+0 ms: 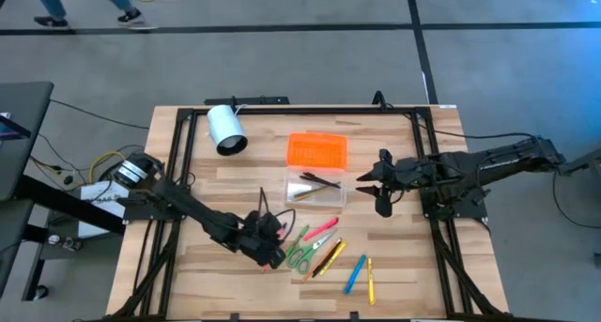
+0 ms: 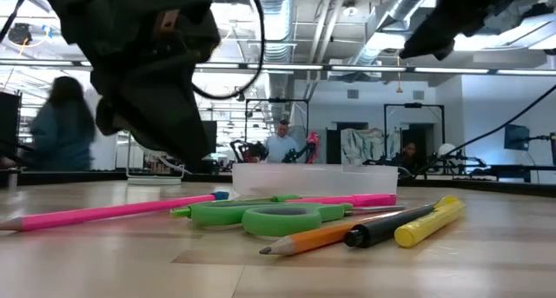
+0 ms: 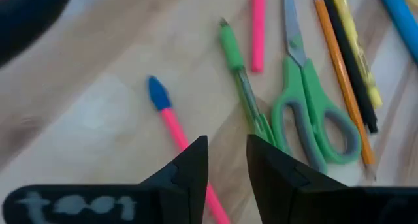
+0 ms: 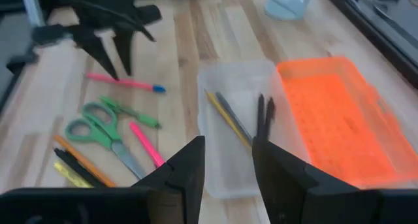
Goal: Pick & place school supplies into a supply box
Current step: Put the pink pencil into the orange supply box
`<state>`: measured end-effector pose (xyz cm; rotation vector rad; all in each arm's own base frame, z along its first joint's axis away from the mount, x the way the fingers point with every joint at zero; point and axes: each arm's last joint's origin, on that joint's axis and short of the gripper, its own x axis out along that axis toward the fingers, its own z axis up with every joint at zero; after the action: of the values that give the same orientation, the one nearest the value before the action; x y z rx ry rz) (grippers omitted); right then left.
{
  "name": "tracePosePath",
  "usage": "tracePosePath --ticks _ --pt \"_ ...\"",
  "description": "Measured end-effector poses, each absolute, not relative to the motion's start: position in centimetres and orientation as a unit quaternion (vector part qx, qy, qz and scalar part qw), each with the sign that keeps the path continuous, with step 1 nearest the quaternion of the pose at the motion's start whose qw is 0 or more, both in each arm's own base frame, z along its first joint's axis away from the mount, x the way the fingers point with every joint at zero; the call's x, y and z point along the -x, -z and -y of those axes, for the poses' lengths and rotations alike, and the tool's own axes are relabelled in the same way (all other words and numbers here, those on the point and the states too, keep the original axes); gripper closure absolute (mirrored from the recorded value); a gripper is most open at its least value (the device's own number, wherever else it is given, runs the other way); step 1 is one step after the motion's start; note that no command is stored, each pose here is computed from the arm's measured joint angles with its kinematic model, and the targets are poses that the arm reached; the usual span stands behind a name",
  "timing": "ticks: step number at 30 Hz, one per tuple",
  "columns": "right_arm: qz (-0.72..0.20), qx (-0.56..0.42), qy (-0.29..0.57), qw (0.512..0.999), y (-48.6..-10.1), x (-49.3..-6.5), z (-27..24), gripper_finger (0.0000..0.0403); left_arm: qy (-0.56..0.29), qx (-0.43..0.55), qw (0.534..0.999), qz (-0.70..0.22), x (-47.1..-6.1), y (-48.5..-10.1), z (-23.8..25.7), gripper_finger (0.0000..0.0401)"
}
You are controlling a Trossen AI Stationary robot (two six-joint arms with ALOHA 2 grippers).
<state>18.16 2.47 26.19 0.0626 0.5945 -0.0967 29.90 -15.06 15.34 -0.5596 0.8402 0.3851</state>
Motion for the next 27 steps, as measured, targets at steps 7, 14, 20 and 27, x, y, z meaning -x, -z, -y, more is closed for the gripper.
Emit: tracePosePath --ticks 7,14,20,27 --pt "-0.283 -0.031 0.046 0.957 -26.5 -17.8 -2.5 0.0282 -0.168 0.248 0.851 -0.431 -29.6 -15.1 15.1 0.031" --pt "-0.29 -0.029 0.047 0.955 -26.3 -17.9 -2.6 0.0282 -0.168 0.25 0.842 -0.447 -29.6 -14.5 15.1 0.031" --pt "-0.291 -0.029 0.047 0.955 -26.3 -17.9 -2.6 0.0282 -0.168 0.244 0.832 -0.469 -29.9 -12.7 15.3 0.031" --pt "-0.291 -0.034 0.046 0.955 -26.3 -17.9 -2.6 0.0283 -0.207 0.254 0.81 -0.486 -29.8 -11.9 15.2 0.0311"
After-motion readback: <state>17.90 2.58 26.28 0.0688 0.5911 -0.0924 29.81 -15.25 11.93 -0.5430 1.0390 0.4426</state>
